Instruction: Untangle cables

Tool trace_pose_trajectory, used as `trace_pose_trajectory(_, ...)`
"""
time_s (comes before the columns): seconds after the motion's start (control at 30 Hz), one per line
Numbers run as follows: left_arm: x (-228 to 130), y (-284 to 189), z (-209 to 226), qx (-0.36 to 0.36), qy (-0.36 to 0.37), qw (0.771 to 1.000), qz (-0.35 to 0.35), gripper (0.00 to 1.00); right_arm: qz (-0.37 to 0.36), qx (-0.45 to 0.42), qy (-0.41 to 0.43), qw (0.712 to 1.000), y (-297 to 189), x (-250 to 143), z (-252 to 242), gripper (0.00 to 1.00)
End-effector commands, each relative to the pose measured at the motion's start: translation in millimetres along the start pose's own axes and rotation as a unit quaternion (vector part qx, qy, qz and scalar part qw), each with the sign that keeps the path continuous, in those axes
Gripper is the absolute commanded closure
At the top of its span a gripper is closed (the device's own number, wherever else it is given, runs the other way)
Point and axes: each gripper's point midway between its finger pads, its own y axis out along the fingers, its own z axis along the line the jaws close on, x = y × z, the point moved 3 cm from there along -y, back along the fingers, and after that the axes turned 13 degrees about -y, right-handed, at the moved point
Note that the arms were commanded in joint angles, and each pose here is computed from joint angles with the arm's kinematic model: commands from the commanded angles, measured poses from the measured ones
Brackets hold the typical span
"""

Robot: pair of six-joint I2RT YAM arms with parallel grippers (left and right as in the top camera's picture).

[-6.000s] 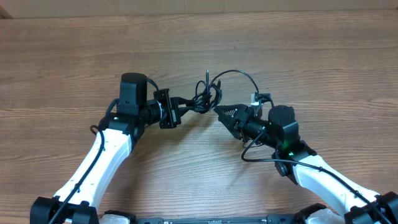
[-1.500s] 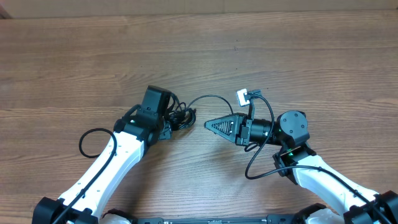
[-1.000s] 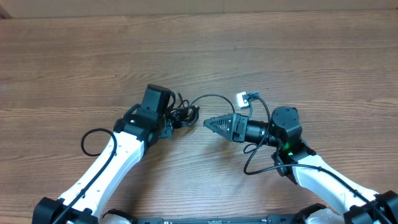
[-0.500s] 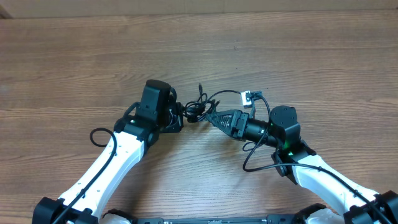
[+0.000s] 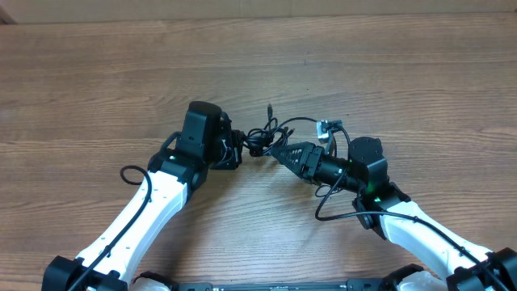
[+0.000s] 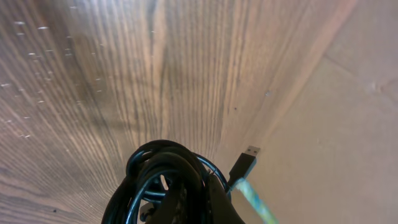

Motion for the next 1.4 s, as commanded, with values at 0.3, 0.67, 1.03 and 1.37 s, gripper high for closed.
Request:
trace_pose_trajectory(0.3,-32.5,-2.7,-0.1,-0.013,0.055,0.997,0.052,0.96,-0.027,-0.012,0.004,1.000,-0.1,10.0,-0.3,0.50)
trace_pose_trajectory(0.67,-46.3,-3.0,1.0,-0.018,0.067,0.995,0.077,0.96,-0.041,-0.058,0.026,0.997,-1.4,10.2,-17.9,0.61)
trace_pose_trajectory(1.03,-49.1,-3.4,3.8,-0.009,0.066,0.994,0.087,0.96,-0.066,-0.078,0.026,0.994,-2.9,17.1,-23.9,0.65)
trace_pose_trajectory(1.37,-55.7,-4.7,7.6,0.004,0.069,0.992,0.110,0.96,-0.068,-0.089,0.031,0.993,-3.6,16.5,-27.9,0.66)
